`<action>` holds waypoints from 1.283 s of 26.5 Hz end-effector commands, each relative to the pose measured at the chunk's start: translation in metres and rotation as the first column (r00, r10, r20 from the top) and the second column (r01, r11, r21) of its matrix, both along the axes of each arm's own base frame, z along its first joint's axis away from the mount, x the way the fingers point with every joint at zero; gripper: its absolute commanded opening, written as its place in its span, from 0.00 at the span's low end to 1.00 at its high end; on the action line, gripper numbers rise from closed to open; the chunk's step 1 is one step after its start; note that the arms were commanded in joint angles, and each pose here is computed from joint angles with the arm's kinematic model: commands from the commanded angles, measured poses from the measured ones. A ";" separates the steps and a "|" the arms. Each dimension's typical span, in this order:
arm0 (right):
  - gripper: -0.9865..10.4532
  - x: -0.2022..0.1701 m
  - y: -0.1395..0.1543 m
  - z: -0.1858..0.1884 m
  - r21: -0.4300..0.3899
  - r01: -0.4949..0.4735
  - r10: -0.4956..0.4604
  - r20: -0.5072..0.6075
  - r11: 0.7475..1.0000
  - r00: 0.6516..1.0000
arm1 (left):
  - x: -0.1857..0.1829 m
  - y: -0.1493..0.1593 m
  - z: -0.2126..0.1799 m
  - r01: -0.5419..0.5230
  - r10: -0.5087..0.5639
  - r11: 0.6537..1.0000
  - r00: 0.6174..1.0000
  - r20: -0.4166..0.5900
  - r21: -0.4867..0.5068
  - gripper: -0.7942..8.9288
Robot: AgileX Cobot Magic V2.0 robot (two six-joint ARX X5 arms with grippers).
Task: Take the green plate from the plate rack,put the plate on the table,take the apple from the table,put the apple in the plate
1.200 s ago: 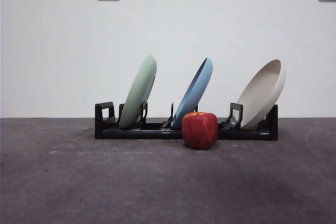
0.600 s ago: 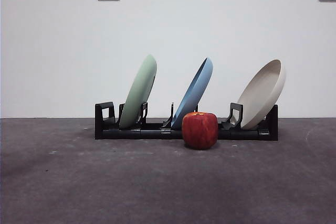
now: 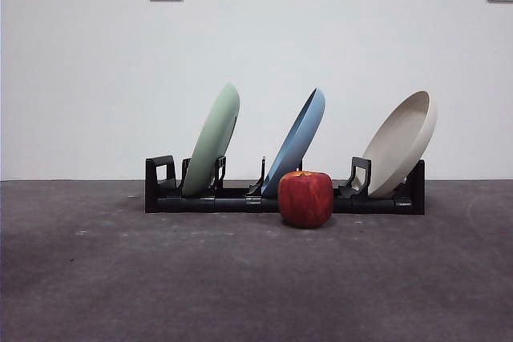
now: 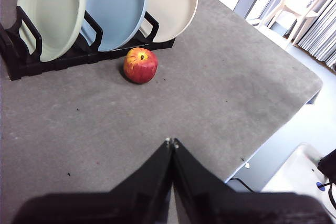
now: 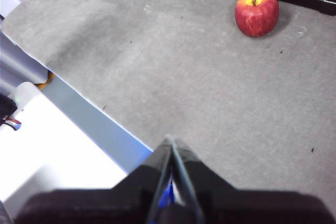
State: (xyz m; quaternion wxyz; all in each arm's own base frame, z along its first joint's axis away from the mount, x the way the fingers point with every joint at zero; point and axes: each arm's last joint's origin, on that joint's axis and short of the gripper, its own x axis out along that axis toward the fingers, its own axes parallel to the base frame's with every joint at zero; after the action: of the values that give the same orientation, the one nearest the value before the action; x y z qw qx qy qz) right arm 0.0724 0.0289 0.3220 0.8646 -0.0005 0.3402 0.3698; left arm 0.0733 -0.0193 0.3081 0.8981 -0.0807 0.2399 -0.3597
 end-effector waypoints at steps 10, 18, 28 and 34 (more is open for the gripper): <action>0.69 0.000 0.000 0.001 0.022 0.026 -0.025 -0.022 0.999 0.999 | 0.000 0.000 0.001 0.003 -0.003 1.000 1.000 0.006 0.004 0.63; 0.69 0.000 0.000 0.001 0.022 0.026 -0.025 -0.022 0.999 0.999 | 0.025 0.000 0.013 -0.006 0.006 1.000 1.000 -0.010 -0.015 0.63; 0.69 0.000 0.000 0.001 0.022 0.026 -0.025 -0.022 0.999 0.999 | 0.091 -0.013 0.051 0.019 -0.019 1.000 0.999 0.032 0.019 0.63; 0.69 0.000 0.000 0.001 0.021 0.026 -0.026 -0.022 0.999 0.999 | 0.147 -0.036 0.061 0.043 -0.046 0.998 0.998 0.042 0.052 0.63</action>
State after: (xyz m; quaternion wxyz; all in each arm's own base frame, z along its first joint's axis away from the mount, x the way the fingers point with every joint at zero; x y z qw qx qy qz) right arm 0.0726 0.0289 0.3219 0.8649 0.0172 0.3483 0.3611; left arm 0.2116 -0.0510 0.3685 0.8969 -0.0465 0.2326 -0.3733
